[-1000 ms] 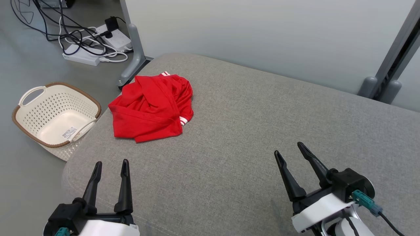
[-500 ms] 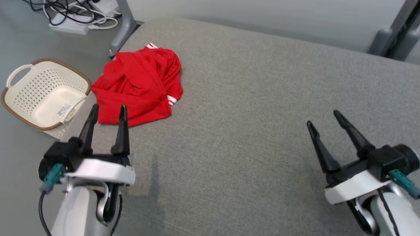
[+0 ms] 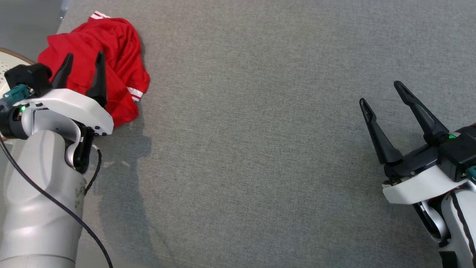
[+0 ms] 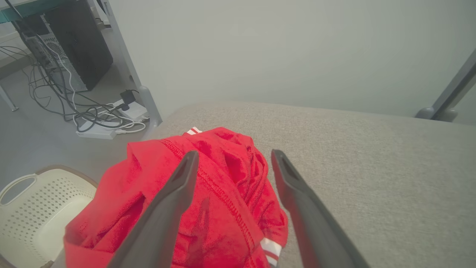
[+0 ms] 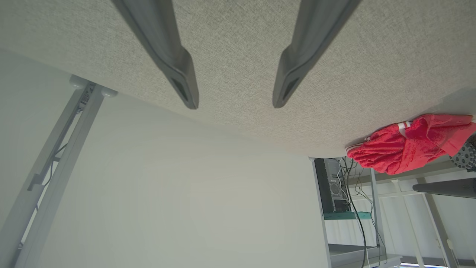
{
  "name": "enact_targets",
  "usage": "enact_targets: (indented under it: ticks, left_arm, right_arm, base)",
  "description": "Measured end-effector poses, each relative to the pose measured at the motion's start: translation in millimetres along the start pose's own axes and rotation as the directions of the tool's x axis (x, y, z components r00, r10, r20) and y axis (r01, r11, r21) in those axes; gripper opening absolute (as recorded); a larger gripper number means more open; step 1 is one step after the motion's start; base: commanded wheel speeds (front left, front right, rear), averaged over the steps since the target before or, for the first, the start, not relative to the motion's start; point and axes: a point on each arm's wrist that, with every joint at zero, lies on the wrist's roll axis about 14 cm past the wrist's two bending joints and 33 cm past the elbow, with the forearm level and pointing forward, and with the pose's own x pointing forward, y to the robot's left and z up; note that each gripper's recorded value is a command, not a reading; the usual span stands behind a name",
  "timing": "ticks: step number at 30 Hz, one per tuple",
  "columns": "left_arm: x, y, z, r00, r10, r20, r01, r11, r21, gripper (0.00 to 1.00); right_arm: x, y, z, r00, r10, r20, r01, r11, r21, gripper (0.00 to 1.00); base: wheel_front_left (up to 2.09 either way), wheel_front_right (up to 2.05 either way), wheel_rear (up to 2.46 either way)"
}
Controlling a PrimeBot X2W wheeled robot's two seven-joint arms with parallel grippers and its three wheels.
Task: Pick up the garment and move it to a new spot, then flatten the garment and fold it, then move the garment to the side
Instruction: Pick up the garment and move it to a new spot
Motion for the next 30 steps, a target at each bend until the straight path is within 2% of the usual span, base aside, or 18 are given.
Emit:
enact_targets:
  ticks: [8, 14, 15, 16, 17, 20, 23, 30]
  left_arm:
    - [24.4, -4.9, -42.8, 0.981, 0.021, -0.191, -0.016, 1.000, 0.023, 1.00]
    - [23.1, -0.3, -71.4, 0.954, 0.054, -0.296, -0.050, 0.999, 0.019, 0.98]
    - [21.7, 0.5, -74.3, 0.949, 0.057, -0.309, -0.055, 0.998, 0.016, 0.80]
    - [20.4, 1.4, -76.4, 0.946, 0.060, -0.319, -0.060, 0.998, 0.011, 0.47]
    - [19.3, 1.9, -77.5, 0.943, 0.062, -0.327, -0.063, 0.998, 0.006, 0.00]
    - [15.0, 3.2, -76.8, 0.943, 0.058, -0.327, -0.064, 0.998, -0.009, 0.00]
    - [13.6, 7.5, -62.6, 0.962, 0.064, -0.266, -0.077, 0.996, -0.037, 0.00]
    - [13.2, 6.5, 13.4, 0.999, 0.053, 0.012, -0.050, 0.980, -0.191, 0.00]
  right_arm:
    - [-12.8, -19.3, -12.5, 0.998, -0.053, -0.031, 0.053, 0.999, 0.000, 1.00]
    - [-18.0, -26.3, -16.4, 0.996, -0.076, -0.040, 0.076, 0.997, -0.002, 1.00]
    - [-18.2, -26.6, -15.9, 0.996, -0.078, -0.039, 0.078, 0.997, -0.003, 1.00]
    - [-18.4, -26.7, -15.3, 0.996, -0.079, -0.038, 0.079, 0.997, -0.003, 1.00]
    - [-18.9, -26.8, -14.8, 0.996, -0.081, -0.037, 0.081, 0.997, -0.003, 1.00]
    - [-18.9, -25.6, -11.9, 0.996, -0.080, -0.033, 0.080, 0.997, -0.010, 1.00]
    - [-17.7, -22.7, -6.9, 0.997, -0.075, -0.026, 0.074, 0.997, -0.017, 1.00]
    - [-19.4, -8.6, 10.4, 0.998, -0.064, 0.004, 0.064, 0.998, -0.019, 1.00]
  base:
    - [0.00, 0.00, 0.00]
    - [0.00, 0.00, 0.00]
    - [0.00, 0.00, 0.00]
    - [0.00, 0.00, 0.00]
    - [0.00, 0.00, 0.00]
    - [0.00, 0.00, 0.00]
    - [0.00, 0.00, 0.00]
    - [0.00, 0.00, 0.00]
